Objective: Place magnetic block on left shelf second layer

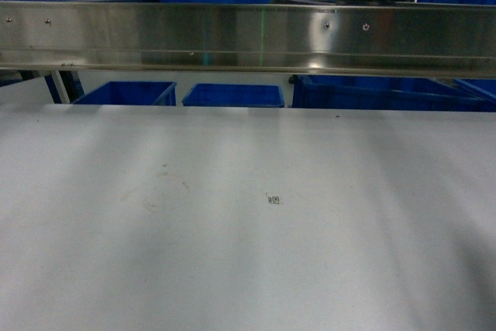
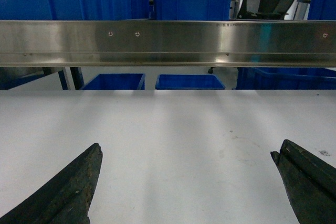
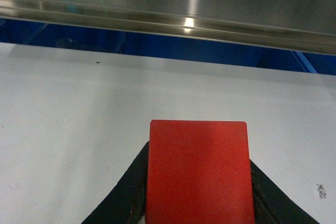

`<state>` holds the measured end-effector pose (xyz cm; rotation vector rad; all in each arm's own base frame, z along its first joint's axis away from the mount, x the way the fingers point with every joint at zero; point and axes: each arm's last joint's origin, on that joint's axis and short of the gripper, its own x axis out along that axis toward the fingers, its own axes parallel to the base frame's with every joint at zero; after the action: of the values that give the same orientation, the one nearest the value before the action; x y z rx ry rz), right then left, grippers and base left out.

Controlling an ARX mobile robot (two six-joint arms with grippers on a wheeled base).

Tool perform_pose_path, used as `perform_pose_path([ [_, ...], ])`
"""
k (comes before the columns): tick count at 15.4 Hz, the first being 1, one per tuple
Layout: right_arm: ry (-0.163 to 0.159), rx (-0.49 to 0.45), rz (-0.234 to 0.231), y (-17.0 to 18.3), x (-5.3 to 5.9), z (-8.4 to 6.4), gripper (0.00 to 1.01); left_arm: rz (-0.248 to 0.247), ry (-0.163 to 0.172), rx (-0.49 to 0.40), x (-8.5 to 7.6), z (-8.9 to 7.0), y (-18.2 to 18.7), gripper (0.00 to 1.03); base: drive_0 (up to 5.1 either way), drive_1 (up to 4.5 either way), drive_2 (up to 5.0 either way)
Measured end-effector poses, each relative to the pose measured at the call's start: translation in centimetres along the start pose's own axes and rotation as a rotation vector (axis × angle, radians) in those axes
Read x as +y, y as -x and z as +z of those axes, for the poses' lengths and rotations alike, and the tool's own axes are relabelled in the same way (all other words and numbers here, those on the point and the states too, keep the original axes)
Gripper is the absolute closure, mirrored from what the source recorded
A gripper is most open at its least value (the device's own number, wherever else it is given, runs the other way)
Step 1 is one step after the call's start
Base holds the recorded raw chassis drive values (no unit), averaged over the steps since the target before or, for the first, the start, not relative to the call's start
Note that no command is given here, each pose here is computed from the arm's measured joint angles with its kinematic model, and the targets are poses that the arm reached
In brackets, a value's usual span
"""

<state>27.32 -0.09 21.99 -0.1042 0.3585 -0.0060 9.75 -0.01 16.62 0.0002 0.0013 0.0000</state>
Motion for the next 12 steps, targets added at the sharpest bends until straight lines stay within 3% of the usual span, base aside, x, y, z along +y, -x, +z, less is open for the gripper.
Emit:
perform_pose_path([
  [2, -0.036, -0.033, -0.006, 1.7, -0.4, 0.6, 0.67, 0.000, 0.000, 0.000, 0.0, 0.0, 0.0, 0.05, 0.0, 0.00, 0.0],
  [4, -0.035, -0.033, 0.011, 2.1, -0.3, 0.5, 0.67, 0.000, 0.000, 0.000, 0.0, 0.0, 0.0, 0.05, 0.0, 0.00, 0.0],
  [7, -0.024, -0.001, 0.002, 2.2, -0.4, -0.7, 0.67, 0.000, 0.000, 0.000, 0.0, 0.0, 0.0, 0.05, 0.0, 0.00, 0.0],
  [12, -0.017, -0.010, 0.000, 2.3, -0.4, -0.5, 0.67, 0.000, 0.000, 0.000, 0.0, 0.0, 0.0, 0.05, 0.0, 0.00, 0.0],
])
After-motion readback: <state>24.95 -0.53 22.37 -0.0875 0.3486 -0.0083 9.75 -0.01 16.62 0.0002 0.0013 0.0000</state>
